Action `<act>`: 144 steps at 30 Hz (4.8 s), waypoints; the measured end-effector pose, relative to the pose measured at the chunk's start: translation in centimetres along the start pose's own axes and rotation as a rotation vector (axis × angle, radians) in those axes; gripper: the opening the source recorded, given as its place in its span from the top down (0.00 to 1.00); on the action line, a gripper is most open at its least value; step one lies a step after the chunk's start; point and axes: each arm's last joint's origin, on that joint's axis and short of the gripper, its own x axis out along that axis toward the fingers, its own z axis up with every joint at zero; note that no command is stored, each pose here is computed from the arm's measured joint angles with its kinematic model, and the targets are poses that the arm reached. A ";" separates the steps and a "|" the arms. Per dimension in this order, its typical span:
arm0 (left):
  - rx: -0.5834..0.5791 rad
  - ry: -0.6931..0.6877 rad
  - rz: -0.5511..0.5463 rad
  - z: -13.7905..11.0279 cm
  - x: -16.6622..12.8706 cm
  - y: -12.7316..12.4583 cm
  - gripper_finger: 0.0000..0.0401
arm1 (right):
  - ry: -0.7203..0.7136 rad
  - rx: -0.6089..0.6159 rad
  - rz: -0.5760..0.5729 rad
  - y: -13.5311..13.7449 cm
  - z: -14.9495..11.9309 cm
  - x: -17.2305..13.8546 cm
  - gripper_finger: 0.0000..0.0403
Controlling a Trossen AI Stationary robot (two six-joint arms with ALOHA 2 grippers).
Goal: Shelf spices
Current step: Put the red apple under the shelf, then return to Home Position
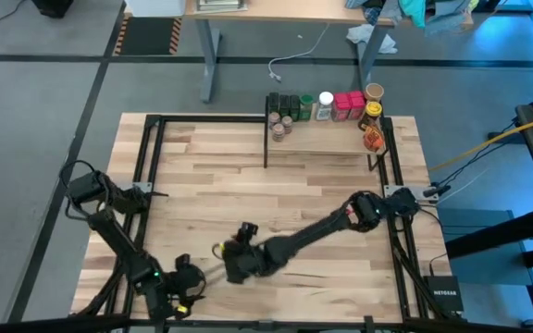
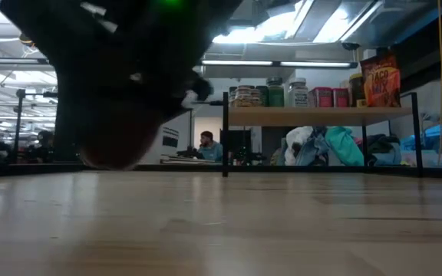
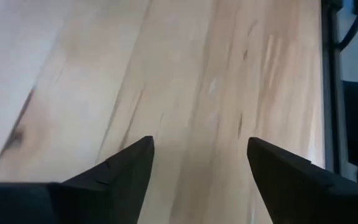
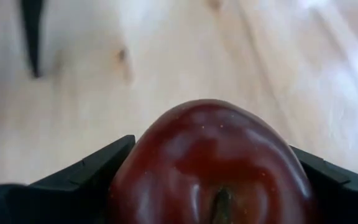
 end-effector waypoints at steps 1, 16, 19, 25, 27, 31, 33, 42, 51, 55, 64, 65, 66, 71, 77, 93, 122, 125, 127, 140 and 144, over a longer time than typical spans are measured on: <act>-0.004 -0.001 0.012 -0.5 -0.3 0.0 0.36 | -0.008 0.012 0.007 -0.7 0.5 0.5 0.17; -0.018 -0.055 0.020 -2.4 -1.7 -0.4 0.36 | 0.035 0.195 -0.120 -13.1 4.3 6.2 0.17; -0.028 -0.061 0.021 -2.4 -1.7 -0.4 0.36 | 0.072 0.243 -0.160 -15.0 4.2 6.7 0.17; -0.020 -0.106 0.010 -3.0 -2.2 -0.7 0.36 | 0.190 0.279 -0.286 -16.0 2.9 6.3 0.17; -0.012 -0.147 0.002 -3.3 -2.6 -0.9 0.36 | 0.220 0.273 -0.331 -15.7 2.4 5.8 0.17; -0.018 -0.199 -0.017 -3.9 -3.2 -1.2 0.36 | 0.285 0.262 -0.374 -15.4 1.6 5.3 0.17; -0.020 -0.200 -0.022 -4.1 -3.4 -1.2 0.36 | 0.289 0.257 -0.392 -15.4 1.4 5.1 0.17; -0.040 -0.208 -0.029 -4.2 -3.5 -1.3 0.36 | 0.297 0.275 -0.387 -16.3 2.7 2.9 0.17; -0.050 -0.219 -0.070 -4.6 -3.9 -1.8 0.36 | 0.330 0.299 -0.477 -17.6 1.4 0.2 0.17; -0.047 -0.239 -0.075 -4.8 -4.1 -1.9 0.36 | 0.271 0.385 -0.434 -18.8 -0.5 0.5 0.17; -0.030 -0.258 -0.046 -4.0 -3.6 -1.6 0.36 | 0.167 0.586 -0.323 -23.3 -2.6 3.2 0.17; -0.023 -0.259 -0.042 -3.9 -3.5 -1.6 0.36 | 0.167 0.591 -0.331 -23.6 -2.7 3.3 0.17; -0.021 -0.260 -0.039 -3.9 -3.4 -1.6 0.36 | 0.172 0.592 -0.338 -23.8 -2.9 3.3 0.17; -0.012 -0.261 -0.035 -3.8 -3.4 -1.6 0.36 | 0.153 0.593 -0.363 -24.3 -2.8 3.5 0.17; -0.015 -0.261 -0.037 -3.8 -3.4 -1.6 0.36 | 0.090 0.568 -0.419 -24.4 -2.4 3.5 0.17; -0.019 -0.261 -0.041 -3.7 -3.4 -1.6 0.36 | 0.087 0.581 -0.419 -24.7 -2.3 3.6 0.14; -0.026 -0.260 -0.042 -3.7 -3.4 -1.6 0.36 | 0.058 0.532 -0.454 -24.8 -1.5 3.3 0.05; -0.026 -0.260 -0.042 -3.7 -3.4 -1.6 0.36 | 0.043 0.520 -0.440 -24.7 -0.4 3.0 0.05; -0.027 -0.261 -0.042 -3.7 -3.4 -1.6 0.36 | 0.040 0.512 -0.436 -24.7 0.1 2.8 0.05; -0.033 -0.250 -0.046 -3.8 -3.4 -1.7 0.36 | 0.080 0.379 -0.495 -22.1 2.9 -0.4 0.05; -0.033 -0.250 -0.046 -3.8 -3.4 -1.7 0.36 | 0.088 0.295 -0.487 -19.1 4.0 -2.9 0.05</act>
